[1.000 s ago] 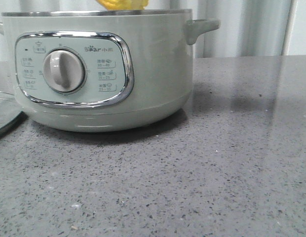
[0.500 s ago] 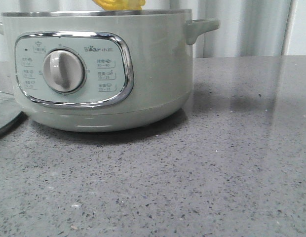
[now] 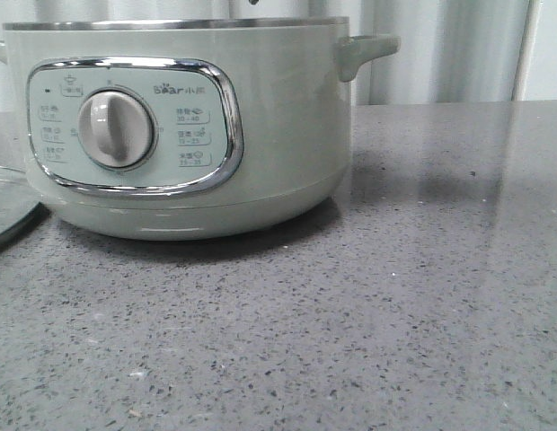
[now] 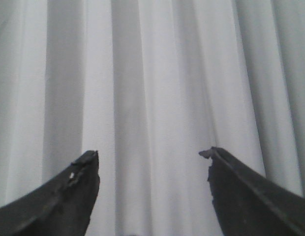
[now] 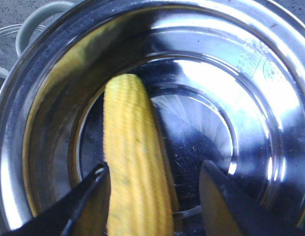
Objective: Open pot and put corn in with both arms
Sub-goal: 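Lift the corn with the right gripper and carry it over the pot, then lower the corn into the pot and open the right gripper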
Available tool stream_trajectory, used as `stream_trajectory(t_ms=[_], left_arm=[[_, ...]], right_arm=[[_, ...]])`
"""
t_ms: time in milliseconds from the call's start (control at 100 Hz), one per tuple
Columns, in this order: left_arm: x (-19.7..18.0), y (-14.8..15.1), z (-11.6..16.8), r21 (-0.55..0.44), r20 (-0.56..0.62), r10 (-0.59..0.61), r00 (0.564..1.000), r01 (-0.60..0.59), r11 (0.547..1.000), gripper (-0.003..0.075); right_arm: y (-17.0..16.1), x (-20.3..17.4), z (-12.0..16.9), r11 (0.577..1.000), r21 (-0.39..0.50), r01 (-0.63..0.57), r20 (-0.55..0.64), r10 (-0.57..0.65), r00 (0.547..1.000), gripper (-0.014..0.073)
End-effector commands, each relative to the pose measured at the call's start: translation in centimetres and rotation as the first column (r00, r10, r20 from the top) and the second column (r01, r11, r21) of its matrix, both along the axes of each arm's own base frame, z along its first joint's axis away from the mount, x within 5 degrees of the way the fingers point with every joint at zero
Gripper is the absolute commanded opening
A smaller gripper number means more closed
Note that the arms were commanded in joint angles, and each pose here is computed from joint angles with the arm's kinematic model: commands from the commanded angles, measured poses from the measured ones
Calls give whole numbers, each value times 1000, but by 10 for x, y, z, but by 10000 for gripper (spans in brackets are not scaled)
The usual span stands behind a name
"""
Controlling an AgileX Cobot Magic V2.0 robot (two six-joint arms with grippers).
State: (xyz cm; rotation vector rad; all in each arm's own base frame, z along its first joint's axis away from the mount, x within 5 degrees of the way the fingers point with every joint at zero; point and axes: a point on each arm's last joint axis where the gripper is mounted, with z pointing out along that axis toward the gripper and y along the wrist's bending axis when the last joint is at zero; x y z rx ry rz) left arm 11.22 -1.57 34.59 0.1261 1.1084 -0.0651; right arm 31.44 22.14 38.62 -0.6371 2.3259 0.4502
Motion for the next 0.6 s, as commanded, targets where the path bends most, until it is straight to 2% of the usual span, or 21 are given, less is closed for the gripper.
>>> stream_trajectory(t_ms=[0, 90, 170, 270, 340, 460, 480, 590], left_arm=[[-4, 0, 17, -13, 96, -7, 995, 8, 1000, 419], [-4, -1, 15, 12, 83, -9, 996, 8, 1000, 418], [-5, -2, 14, 31, 67, -14, 998, 12, 999, 389], [-9, -3, 14, 27, 54, -29, 998, 28, 999, 287], [-14, -2, 14, 25, 50, -26, 998, 25, 999, 185], [-22, 0, 13, 27, 22, -14, 1000, 13, 1000, -1], [-24, 1, 12, 27, 17, -11, 1000, 11, 1000, -20], [-34, 3, 12, 24, 4, -2, 1000, 2, 1000, -20]], right_arm=[[-7, -9, 34, 998, 64, -8, 120, 0, 993, 317], [-12, -14, 41, 999, 48, -7, 157, -1, 988, 281], [-19, -18, 49, 1000, 23, 2, 196, -7, 981, 211], [-28, -26, 60, 1000, -3, 18, 233, -16, 972, 109], [-35, -33, 69, 1000, -14, 26, 264, -22, 964, 30], [-43, -42, 79, 999, -10, 33, 299, -29, 954, -46], [-44, -44, 82, 999, -6, 33, 304, -30, 952, -53], [-50, -51, 90, 999, -2, 34, 330, -31, 943, -59]])
